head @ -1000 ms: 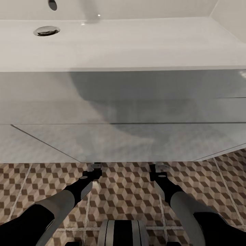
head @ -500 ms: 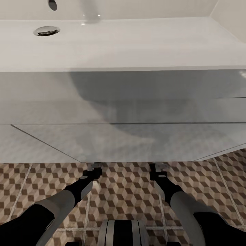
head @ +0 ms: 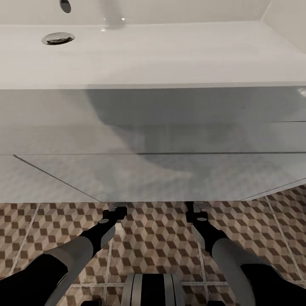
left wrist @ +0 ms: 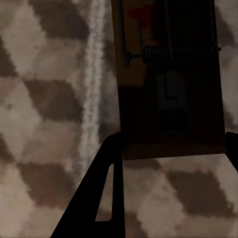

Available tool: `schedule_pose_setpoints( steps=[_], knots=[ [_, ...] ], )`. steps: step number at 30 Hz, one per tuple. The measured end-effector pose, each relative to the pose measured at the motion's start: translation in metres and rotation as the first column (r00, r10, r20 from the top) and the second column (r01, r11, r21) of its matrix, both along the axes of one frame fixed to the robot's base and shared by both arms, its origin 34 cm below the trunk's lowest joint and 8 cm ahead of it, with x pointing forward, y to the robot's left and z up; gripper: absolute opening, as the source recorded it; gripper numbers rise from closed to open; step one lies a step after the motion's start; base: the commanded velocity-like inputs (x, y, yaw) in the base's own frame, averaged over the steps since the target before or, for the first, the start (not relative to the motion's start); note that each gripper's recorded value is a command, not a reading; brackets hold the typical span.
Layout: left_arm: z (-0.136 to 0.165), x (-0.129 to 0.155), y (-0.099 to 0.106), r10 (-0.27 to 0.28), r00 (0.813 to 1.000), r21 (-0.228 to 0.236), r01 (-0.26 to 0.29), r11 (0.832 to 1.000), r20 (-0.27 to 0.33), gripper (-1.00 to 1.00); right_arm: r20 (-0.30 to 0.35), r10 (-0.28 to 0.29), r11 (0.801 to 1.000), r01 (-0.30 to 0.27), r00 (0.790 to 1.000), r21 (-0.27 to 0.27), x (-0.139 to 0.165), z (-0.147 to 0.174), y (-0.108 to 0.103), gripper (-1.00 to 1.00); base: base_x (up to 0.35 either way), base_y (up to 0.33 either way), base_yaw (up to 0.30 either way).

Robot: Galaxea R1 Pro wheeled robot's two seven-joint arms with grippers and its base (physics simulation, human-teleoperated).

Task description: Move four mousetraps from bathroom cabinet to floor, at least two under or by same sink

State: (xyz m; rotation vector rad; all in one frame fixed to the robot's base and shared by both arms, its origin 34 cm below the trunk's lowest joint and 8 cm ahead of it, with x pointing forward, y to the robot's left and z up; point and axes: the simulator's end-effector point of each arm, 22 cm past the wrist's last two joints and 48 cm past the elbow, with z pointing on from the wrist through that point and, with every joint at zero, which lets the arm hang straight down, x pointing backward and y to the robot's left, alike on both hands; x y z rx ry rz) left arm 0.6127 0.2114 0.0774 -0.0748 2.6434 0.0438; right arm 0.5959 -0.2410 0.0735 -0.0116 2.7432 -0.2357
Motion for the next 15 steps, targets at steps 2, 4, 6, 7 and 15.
schedule_pose_setpoints(
  steps=[2, 4, 6, 7, 15],
  knots=[
    [0.000, 0.000, 0.000, 0.000, 1.000, 0.001, 0.000, 1.000, -0.001, -1.00, 0.000, 0.000, 1.000, 0.000, 1.000, 0.000, 0.000, 0.000, 0.000, -1.00, 0.000, 0.000, 0.000],
    [0.000, 0.000, 0.000, 0.000, 1.000, 0.001, 0.000, 1.000, -0.002, -1.00, 0.000, 0.000, 1.000, 0.000, 1.000, 0.000, 0.000, 0.000, 0.000, -1.00, 0.000, 0.000, 0.000],
    [-0.001, -0.001, 0.000, -0.001, 1.000, 0.001, 0.001, 1.000, -0.004, -1.00, 0.000, 0.000, 1.000, 0.000, 1.000, 0.000, 0.000, 0.000, 0.000, -1.00, 0.000, 0.000, 0.000],
    [-0.001, -0.001, 0.000, -0.002, 1.000, 0.001, 0.002, 1.000, -0.005, -1.00, -0.001, 0.000, 1.000, 0.000, 1.000, 0.000, 0.000, 0.000, 0.000, -1.00, 0.000, 0.000, 0.000],
    [-0.006, -0.012, 0.001, -0.008, 0.999, 0.005, 0.008, 1.000, -0.052, -1.00, -0.016, -0.004, 1.000, 0.004, 1.000, 0.001, -0.004, -0.002, 0.000, -1.00, 0.000, 0.000, 0.000]
  ],
)
